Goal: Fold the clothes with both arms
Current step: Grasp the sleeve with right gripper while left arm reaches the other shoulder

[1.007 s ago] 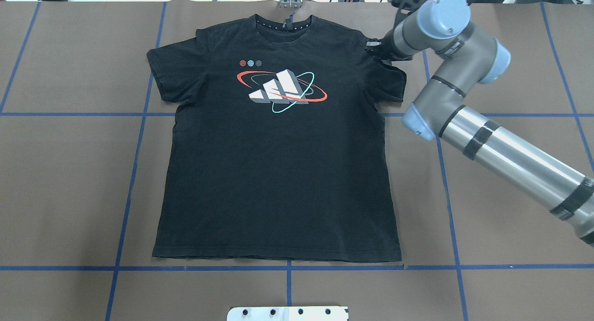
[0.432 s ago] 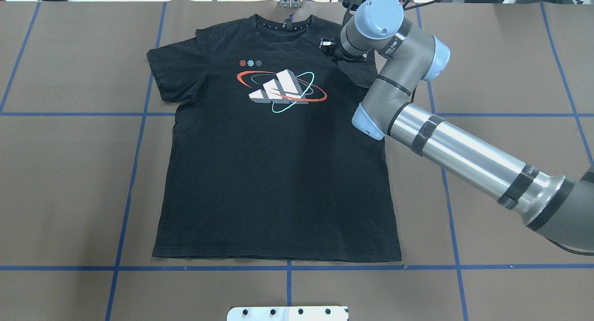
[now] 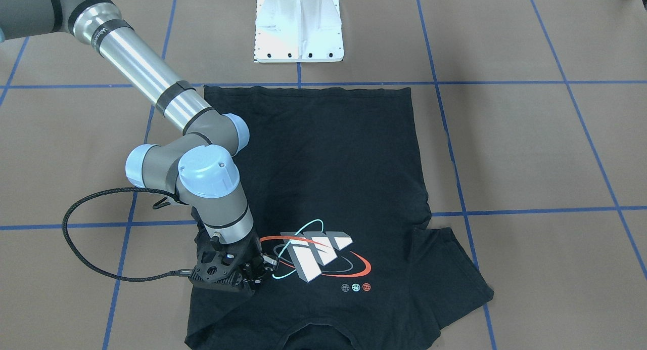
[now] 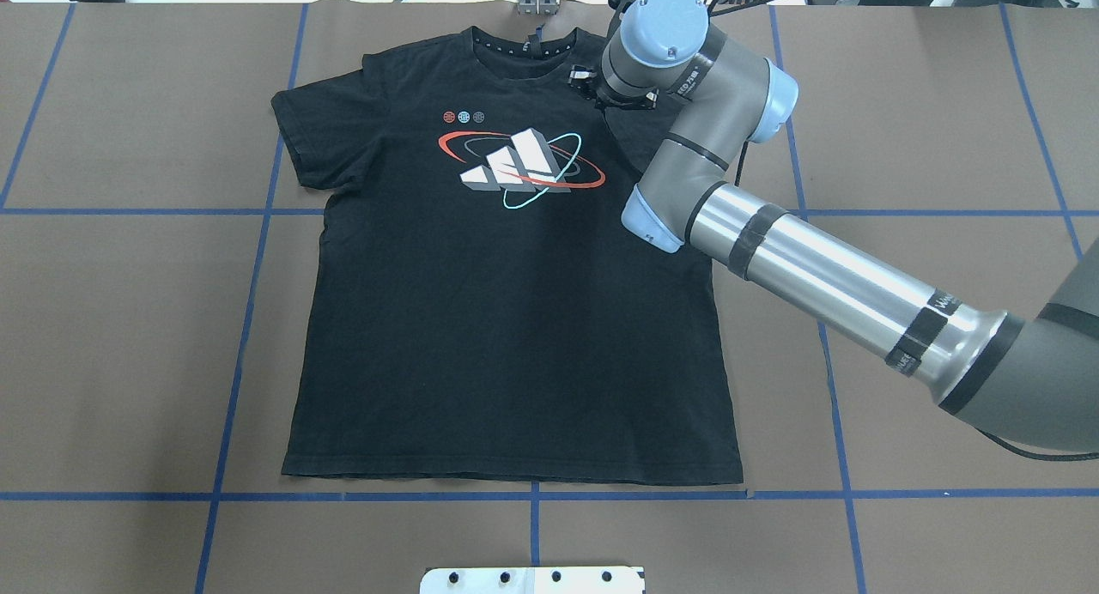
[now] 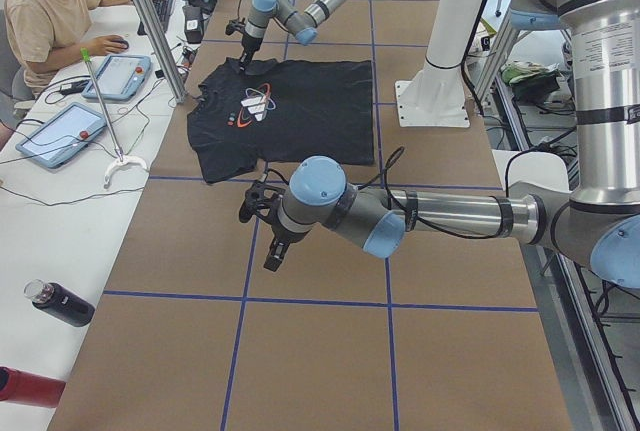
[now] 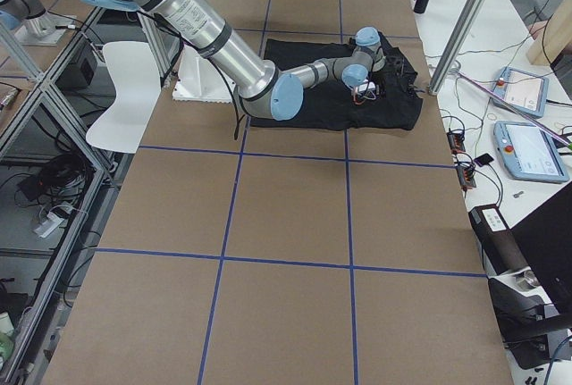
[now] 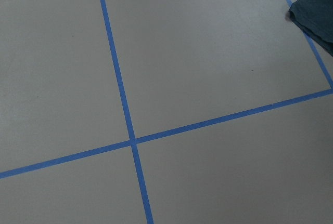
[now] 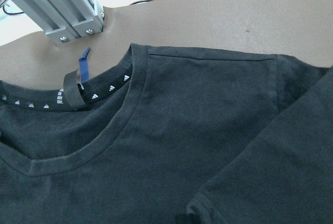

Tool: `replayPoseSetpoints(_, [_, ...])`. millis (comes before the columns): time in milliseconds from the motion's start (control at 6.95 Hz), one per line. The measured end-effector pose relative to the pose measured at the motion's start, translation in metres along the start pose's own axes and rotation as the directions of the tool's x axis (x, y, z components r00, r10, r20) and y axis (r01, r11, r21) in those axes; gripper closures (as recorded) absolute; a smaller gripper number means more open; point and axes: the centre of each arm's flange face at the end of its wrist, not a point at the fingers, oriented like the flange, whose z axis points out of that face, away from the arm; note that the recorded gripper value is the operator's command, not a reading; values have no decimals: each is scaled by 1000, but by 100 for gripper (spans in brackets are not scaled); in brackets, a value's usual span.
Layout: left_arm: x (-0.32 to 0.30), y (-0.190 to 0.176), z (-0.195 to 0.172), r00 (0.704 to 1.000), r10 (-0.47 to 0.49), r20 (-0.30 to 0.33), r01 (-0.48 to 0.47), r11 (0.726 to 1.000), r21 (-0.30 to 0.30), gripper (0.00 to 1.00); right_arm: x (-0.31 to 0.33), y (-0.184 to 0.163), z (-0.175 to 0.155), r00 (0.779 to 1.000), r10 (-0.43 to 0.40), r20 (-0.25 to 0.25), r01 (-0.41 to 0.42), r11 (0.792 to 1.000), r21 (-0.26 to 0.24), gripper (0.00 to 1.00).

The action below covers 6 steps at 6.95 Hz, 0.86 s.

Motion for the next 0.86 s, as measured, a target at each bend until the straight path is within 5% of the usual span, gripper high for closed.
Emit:
replayPoseSetpoints(432, [16, -13, 12, 999, 39, -27, -38, 999, 15, 0, -17, 20, -1, 1000, -7, 10, 7, 1000, 24, 0])
replayPoseSetpoints(863, [114, -88, 72, 984, 109, -140, -110, 994, -3, 1, 0, 45, -71, 996, 28, 87, -26, 999, -31, 0])
